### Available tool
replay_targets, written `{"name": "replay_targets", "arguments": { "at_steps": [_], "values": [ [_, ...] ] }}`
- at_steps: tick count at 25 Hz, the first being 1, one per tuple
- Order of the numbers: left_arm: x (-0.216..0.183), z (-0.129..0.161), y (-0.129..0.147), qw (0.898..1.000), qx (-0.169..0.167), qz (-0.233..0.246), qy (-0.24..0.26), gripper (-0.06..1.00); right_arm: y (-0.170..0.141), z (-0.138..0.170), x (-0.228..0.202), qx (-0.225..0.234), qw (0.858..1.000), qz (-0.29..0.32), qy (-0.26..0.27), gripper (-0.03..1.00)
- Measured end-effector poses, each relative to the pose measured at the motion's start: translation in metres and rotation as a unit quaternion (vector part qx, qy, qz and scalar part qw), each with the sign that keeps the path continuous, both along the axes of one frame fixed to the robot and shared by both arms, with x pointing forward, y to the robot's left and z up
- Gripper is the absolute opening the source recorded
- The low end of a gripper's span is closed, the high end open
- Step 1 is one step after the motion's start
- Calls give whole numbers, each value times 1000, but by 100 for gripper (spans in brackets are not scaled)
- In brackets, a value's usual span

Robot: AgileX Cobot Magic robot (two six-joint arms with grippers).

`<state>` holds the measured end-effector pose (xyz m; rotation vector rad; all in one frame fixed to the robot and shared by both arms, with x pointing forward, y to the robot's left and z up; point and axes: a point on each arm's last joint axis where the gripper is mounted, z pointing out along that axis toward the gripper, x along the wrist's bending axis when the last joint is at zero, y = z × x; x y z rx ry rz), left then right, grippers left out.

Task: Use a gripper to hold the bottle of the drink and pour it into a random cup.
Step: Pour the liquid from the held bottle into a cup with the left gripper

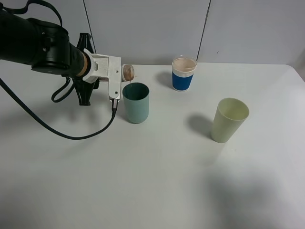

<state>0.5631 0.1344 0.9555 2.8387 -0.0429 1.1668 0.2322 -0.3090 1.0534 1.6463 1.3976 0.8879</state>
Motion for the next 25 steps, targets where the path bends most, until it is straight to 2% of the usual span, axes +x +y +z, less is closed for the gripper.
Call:
{"name": "replay_targets", "arguments": {
  "at_steps": [25],
  "values": [
    [0,1,-1,999,29,-15,-12,32,0,0,0,0,1000,0,0,100]
  ]
}}
